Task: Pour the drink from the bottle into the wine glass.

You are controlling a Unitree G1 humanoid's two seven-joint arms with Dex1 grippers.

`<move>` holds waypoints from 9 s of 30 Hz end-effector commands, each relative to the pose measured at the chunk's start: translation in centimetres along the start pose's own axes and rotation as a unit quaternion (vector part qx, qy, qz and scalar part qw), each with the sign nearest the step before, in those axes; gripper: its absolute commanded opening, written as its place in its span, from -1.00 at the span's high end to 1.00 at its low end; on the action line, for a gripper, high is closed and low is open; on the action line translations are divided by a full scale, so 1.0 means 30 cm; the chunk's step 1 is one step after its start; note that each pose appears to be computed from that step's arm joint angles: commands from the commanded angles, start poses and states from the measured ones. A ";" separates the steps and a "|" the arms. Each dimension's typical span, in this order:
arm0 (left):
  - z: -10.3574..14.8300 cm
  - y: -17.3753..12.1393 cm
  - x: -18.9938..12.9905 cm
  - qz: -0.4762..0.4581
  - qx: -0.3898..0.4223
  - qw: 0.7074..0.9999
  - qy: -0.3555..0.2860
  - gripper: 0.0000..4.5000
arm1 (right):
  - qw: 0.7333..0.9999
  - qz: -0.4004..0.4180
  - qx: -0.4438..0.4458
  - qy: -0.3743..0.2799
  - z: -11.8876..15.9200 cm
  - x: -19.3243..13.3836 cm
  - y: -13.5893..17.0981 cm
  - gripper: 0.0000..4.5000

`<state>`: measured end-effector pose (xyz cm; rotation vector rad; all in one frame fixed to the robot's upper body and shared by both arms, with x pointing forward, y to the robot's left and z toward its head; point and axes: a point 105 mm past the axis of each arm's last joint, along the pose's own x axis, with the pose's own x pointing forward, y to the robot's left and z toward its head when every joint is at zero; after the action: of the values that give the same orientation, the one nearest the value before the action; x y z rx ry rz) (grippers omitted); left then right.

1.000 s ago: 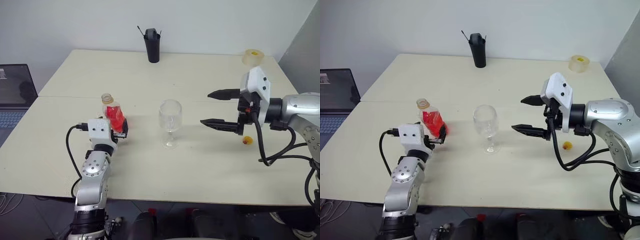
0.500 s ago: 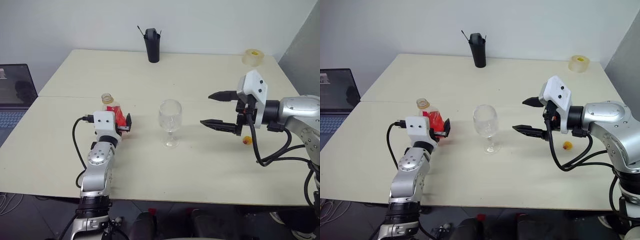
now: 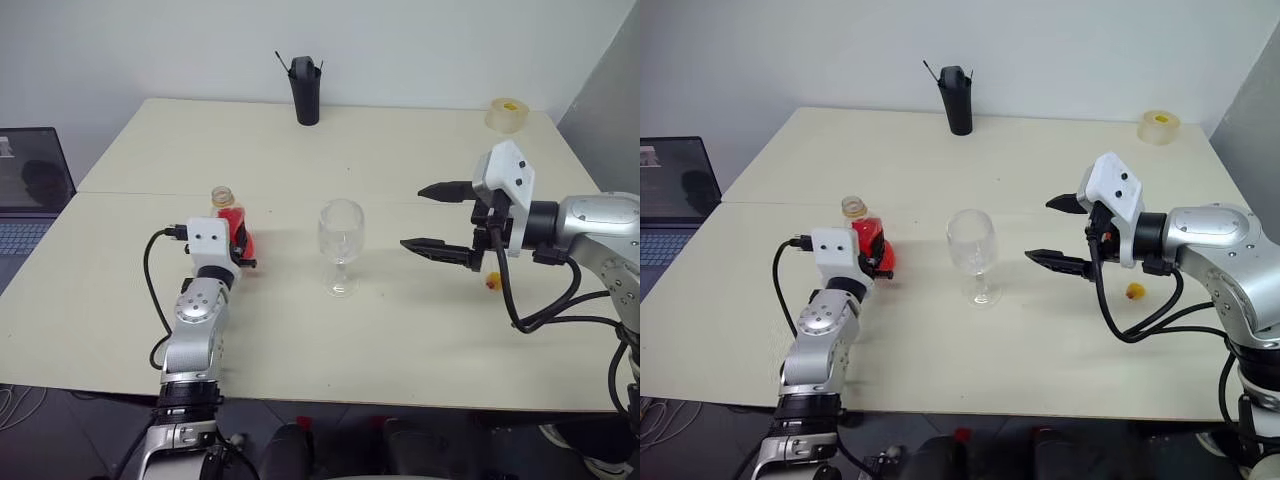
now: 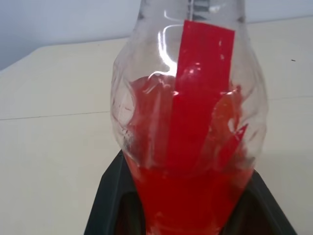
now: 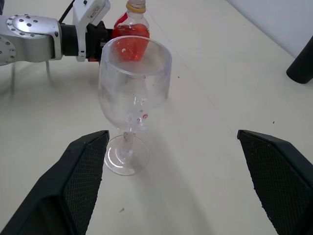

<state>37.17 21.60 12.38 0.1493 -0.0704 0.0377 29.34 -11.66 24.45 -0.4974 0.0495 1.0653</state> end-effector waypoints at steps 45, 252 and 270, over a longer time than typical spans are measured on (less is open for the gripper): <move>0.560 -0.256 0.077 -0.321 0.416 0.763 -0.378 0.59 | 0.999 -0.009 0.009 -0.045 0.045 -0.065 0.094 -1.00; 0.082 0.004 0.178 -0.020 -0.054 0.998 0.031 -0.78 | 0.995 -0.052 0.007 -0.080 0.184 0.119 0.048 -1.00; 0.201 0.033 0.126 -0.050 -0.006 0.999 0.008 -1.00 | 0.997 -0.046 0.004 -0.070 0.160 0.118 0.046 -1.00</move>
<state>40.72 21.77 16.79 0.1205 0.0131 -0.0632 29.34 -6.24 26.62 -0.3897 -0.0521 1.0043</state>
